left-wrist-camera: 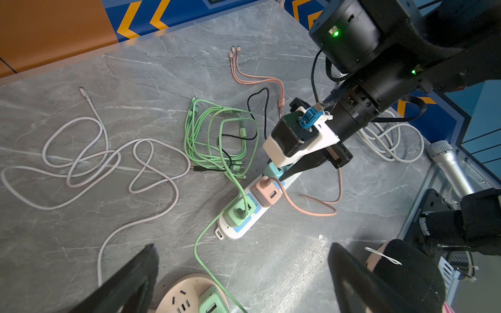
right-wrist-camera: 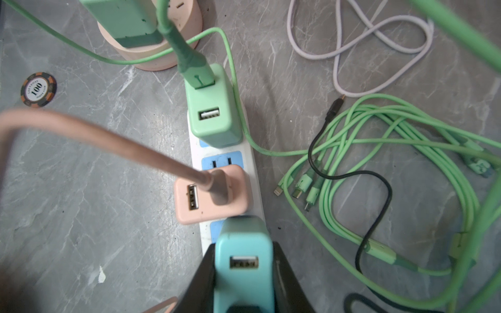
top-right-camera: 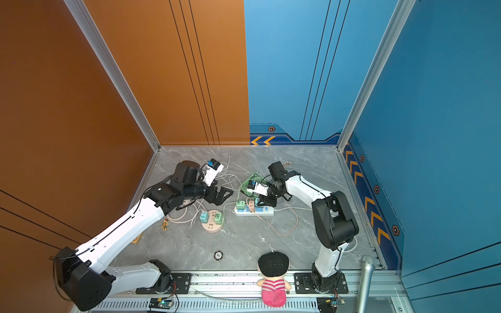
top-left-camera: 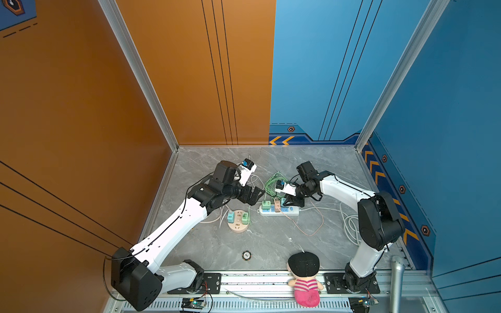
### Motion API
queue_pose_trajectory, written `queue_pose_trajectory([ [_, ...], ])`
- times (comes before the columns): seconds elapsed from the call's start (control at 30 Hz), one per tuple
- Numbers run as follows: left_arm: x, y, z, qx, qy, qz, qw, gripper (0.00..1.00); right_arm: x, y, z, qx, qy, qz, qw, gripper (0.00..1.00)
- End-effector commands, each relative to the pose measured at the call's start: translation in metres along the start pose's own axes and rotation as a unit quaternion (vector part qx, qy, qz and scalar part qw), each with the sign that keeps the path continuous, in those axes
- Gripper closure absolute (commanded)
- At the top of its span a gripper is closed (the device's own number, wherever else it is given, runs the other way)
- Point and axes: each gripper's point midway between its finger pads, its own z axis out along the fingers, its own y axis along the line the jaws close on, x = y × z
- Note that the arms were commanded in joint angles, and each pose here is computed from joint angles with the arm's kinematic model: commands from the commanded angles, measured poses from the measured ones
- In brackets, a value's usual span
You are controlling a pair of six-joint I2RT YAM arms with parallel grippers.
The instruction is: Insert the plug
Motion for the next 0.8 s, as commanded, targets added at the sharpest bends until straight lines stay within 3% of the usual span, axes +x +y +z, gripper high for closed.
queue_pose_trajectory([
  [0.0,0.000,-0.003,-0.005,0.011,0.000,0.000,1.000,0.02,0.034,0.014,0.013,-0.016,0.074,-0.004,0.997,1.00],
  [0.7,-0.006,-0.012,-0.006,0.029,-0.005,0.001,1.000,0.03,0.084,0.021,0.031,-0.020,0.174,-0.013,0.985,1.00],
  [0.77,-0.006,-0.012,-0.004,0.029,-0.002,-0.001,1.000,0.04,0.094,0.023,0.033,-0.024,0.196,-0.017,0.980,0.84],
])
